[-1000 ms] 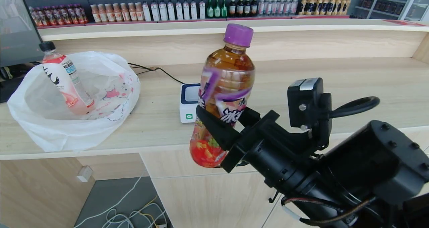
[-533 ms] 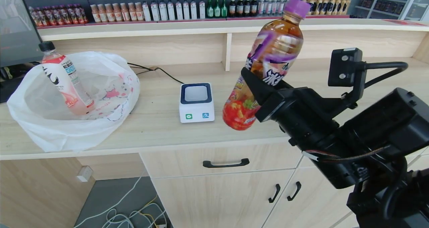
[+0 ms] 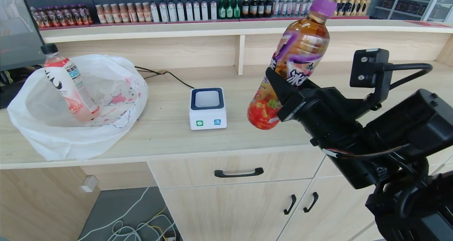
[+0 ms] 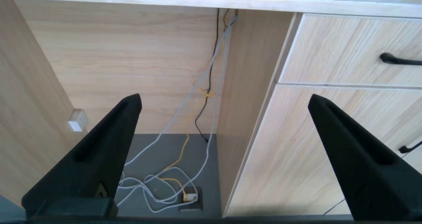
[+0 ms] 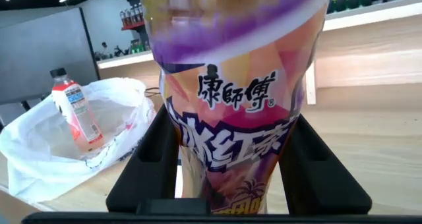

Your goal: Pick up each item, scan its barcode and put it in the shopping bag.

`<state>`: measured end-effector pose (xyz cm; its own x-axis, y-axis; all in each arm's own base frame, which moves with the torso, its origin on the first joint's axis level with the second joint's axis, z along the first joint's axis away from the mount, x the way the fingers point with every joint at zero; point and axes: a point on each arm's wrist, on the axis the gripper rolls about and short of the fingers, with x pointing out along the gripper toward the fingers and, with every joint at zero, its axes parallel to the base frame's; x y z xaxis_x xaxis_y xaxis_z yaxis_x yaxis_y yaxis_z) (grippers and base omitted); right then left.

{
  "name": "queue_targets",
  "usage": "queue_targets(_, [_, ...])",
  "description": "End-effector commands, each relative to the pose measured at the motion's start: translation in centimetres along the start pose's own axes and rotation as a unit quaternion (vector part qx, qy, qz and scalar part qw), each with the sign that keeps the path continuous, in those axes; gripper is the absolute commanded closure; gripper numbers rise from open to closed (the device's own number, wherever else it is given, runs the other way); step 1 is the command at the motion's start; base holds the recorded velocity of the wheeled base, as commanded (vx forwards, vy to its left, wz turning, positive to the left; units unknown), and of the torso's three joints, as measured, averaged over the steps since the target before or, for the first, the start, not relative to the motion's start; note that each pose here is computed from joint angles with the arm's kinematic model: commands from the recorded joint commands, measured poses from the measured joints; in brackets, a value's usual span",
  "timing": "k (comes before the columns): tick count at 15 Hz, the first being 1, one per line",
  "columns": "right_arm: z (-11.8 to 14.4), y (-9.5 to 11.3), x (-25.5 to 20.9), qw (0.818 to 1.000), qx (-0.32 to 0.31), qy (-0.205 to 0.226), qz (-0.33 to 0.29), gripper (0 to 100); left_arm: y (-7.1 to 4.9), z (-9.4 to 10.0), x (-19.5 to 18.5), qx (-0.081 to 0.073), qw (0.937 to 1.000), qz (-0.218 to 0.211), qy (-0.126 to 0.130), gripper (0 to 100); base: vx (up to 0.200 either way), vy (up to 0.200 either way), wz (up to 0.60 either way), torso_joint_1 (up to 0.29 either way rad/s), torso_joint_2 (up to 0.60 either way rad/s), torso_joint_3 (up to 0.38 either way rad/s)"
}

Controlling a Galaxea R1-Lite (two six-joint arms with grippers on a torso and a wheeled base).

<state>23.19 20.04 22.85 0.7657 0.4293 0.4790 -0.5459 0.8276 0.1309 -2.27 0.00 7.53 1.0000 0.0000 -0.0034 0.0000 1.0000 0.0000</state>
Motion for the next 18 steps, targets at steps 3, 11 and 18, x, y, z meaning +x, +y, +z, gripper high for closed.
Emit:
queue_targets(3, [-0.6, 0.4, 1.6, 1.000, -0.004, -0.013, 0.003, 100, 0.0, 0.0, 0.0, 0.000, 1.0000, 0.000, 0.000, 0, 0.000, 0.133, 0.00, 0.003, 0.00, 0.002])
queue_targets(11, [-1.3, 0.2, 2.7, 1.000, -0.001, -0.019, -0.003, 100, 0.0, 0.0, 0.0, -0.001, 1.0000, 0.001, 0.000, 0, 0.000, 0.200, 0.00, 0.004, 0.00, 0.001])
queue_targets(18, [1.0, -0.4, 2.0, 0.999, 0.001, -0.041, -0.010, 100, 0.0, 0.0, 0.0, -0.001, 1.0000, 0.000, 0.000, 0, 0.000, 0.143, 0.00, 0.004, 0.00, 0.003])
